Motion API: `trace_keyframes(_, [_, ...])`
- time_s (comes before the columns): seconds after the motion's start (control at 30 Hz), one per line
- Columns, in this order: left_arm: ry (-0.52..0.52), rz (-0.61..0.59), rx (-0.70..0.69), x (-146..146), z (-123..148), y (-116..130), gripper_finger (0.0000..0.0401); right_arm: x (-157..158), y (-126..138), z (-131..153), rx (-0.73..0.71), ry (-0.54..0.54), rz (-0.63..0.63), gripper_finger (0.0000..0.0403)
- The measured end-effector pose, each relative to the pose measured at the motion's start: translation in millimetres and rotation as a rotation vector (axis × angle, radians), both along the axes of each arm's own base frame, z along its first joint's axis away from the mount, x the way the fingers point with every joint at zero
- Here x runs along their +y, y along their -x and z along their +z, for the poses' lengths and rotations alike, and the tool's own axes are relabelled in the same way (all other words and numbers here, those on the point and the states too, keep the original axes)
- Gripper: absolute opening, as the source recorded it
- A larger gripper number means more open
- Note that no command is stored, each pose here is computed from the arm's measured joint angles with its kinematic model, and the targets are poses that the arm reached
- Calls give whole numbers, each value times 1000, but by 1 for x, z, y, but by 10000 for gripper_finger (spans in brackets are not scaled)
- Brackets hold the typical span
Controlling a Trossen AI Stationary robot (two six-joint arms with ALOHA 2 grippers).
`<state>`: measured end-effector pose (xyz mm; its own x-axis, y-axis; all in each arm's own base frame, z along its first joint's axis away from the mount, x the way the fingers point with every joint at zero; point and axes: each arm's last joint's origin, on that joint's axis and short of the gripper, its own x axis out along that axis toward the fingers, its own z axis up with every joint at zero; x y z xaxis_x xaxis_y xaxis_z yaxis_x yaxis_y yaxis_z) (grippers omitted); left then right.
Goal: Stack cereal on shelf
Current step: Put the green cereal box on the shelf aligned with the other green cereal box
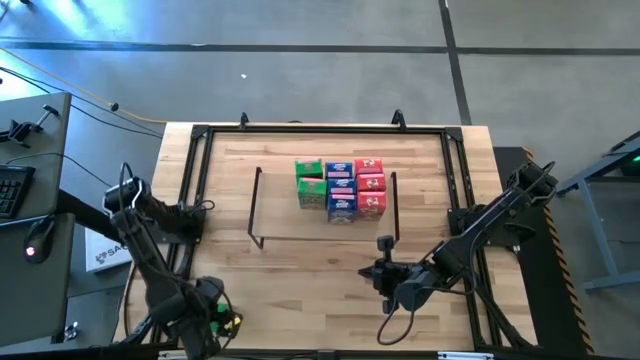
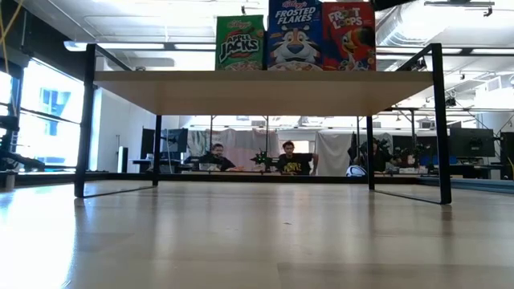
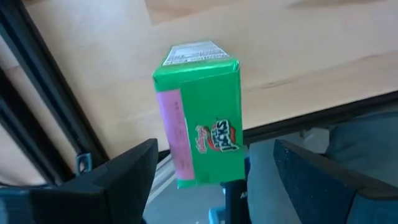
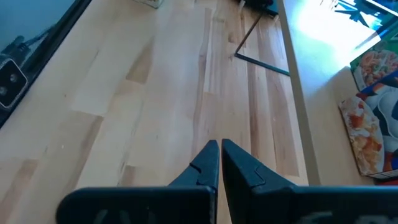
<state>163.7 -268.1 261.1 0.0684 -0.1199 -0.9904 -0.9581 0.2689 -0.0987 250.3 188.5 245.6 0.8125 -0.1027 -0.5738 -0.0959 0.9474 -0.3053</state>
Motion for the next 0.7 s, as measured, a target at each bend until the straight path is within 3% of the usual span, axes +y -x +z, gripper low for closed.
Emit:
trace_keyframes(0.33, [-51,15,13,-6,-15,-4,306,1,-1,1,-11,-15,-2,2])
trace_keyframes(0.7, [-90,-40,31,-7,-22,-6,226,1,-1,1,-12,-16,-3,2])
